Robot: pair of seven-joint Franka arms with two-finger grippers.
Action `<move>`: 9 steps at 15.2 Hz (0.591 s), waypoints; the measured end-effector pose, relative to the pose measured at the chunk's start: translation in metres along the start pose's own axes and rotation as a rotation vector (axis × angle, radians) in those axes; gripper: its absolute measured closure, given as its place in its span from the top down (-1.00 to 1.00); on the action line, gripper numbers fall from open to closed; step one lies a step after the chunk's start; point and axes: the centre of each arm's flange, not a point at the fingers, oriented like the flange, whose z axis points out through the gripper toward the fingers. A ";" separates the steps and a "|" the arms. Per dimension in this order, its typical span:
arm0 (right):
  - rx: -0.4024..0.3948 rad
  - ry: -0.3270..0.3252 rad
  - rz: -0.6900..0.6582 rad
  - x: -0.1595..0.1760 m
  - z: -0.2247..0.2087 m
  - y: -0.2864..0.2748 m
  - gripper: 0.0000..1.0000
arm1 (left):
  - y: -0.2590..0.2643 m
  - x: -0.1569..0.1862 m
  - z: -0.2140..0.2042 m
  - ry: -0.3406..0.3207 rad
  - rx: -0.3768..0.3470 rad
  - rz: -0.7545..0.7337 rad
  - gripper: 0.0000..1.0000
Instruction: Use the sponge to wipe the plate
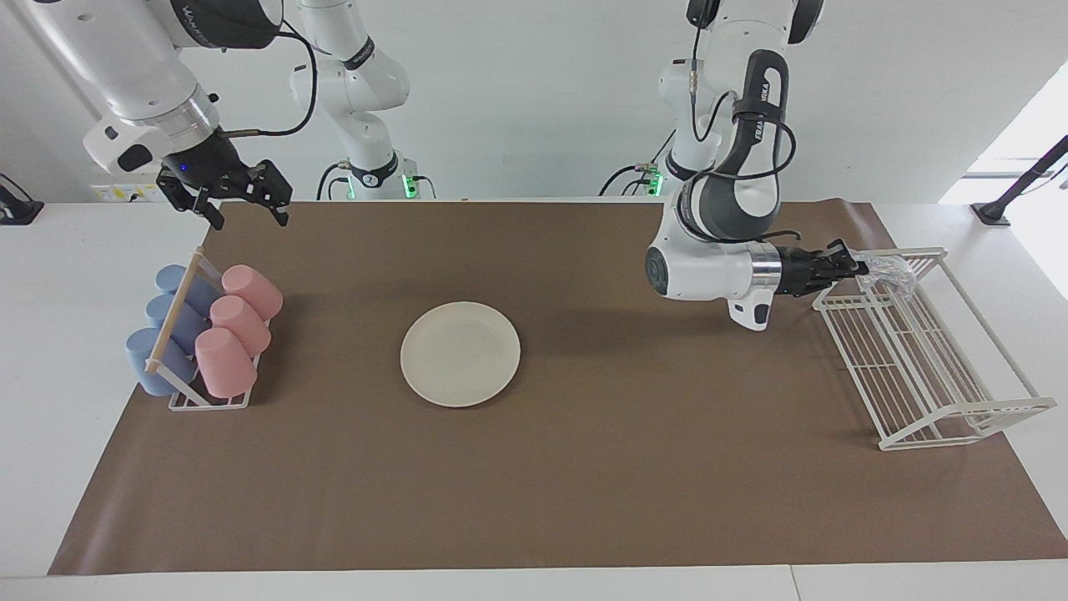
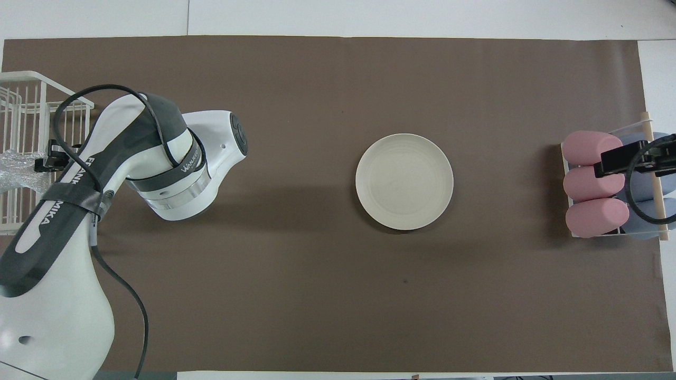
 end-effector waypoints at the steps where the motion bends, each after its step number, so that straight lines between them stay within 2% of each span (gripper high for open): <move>1: 0.000 0.000 0.000 0.000 0.000 0.000 1.00 | 0.002 0.007 0.012 0.009 -0.021 0.009 -0.91; 5: 0.000 0.000 0.002 0.000 0.000 0.001 1.00 | 0.013 0.019 0.039 0.011 -0.112 0.030 -0.91; 9: 0.000 0.000 0.003 0.000 0.000 0.001 1.00 | 0.020 0.019 0.040 -0.001 -0.165 0.037 -0.91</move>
